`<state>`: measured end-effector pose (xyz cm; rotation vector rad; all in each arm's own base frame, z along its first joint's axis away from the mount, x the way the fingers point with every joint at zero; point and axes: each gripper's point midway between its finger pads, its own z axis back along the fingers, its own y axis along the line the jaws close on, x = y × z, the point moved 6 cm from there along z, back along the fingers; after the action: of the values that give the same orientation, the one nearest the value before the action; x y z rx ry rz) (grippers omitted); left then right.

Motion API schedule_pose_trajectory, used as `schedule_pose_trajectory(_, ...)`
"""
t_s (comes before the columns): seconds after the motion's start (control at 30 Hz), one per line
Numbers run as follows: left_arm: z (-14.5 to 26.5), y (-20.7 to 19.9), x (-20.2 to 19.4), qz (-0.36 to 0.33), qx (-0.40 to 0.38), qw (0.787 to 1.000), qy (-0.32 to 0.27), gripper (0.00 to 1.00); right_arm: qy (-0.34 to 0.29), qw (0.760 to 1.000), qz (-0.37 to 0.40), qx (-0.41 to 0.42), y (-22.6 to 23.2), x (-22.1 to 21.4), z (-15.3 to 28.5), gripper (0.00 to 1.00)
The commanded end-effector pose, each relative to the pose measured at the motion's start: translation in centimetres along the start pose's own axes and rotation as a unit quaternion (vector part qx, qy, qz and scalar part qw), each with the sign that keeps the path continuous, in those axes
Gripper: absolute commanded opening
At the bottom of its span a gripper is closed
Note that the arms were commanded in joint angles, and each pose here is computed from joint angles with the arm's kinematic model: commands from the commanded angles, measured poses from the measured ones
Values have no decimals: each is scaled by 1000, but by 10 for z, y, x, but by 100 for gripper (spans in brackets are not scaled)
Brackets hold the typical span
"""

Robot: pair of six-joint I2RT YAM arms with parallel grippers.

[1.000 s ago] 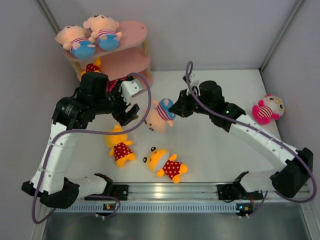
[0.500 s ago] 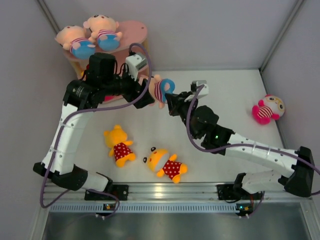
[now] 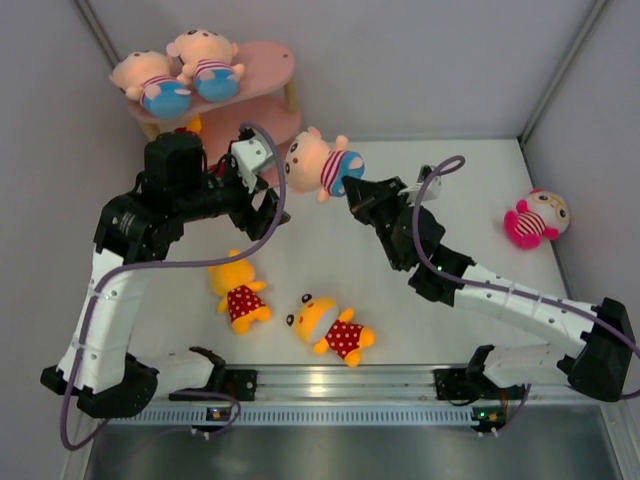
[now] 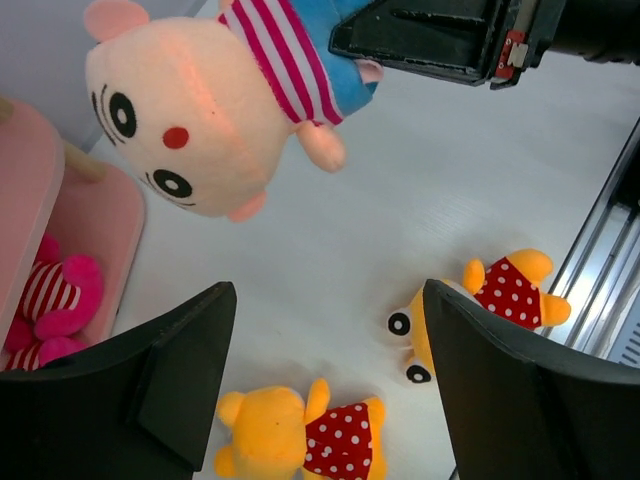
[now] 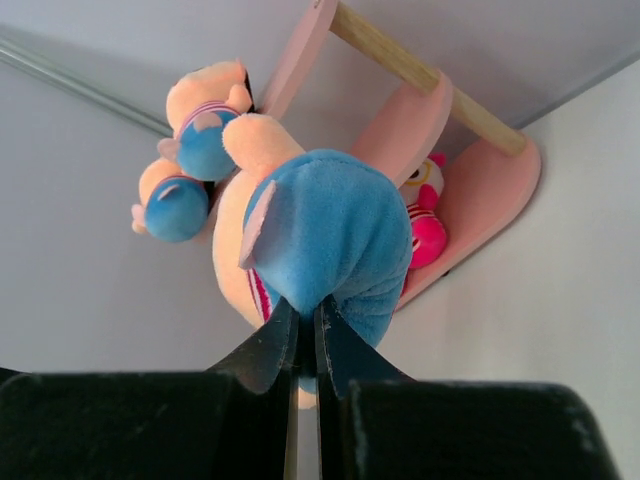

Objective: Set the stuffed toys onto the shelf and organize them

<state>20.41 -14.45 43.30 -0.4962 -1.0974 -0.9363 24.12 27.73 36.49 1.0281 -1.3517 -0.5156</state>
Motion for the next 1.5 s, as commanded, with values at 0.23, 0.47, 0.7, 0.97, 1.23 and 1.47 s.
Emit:
schedule_pose_trajectory(0.23,-56,11,-1,-39,-16,999,25,88,12,988,-138,66,50,-2,2,0)
schedule_pose_trajectory(0.47,-70,20,7,-26,-3,999,19,86,17,987,-139,75,55,-2,7,0)
schedule_pose_trajectory(0.7,-89,33,7,-18,17,999,28,54,32,984,-147,91,61,-7,9,0)
schedule_pose_trajectory(0.97,-97,36,8,-27,13,999,32,0,19,986,-141,87,55,1,15,0)
schedule_pose_trajectory(1.23,-87,43,18,-85,37,996,12,0,74,989,-78,102,44,-11,16,3)
schedule_pose_trajectory(1.47,-80,36,-8,-116,38,992,19,0,122,989,-39,76,-3,-21,22,0)
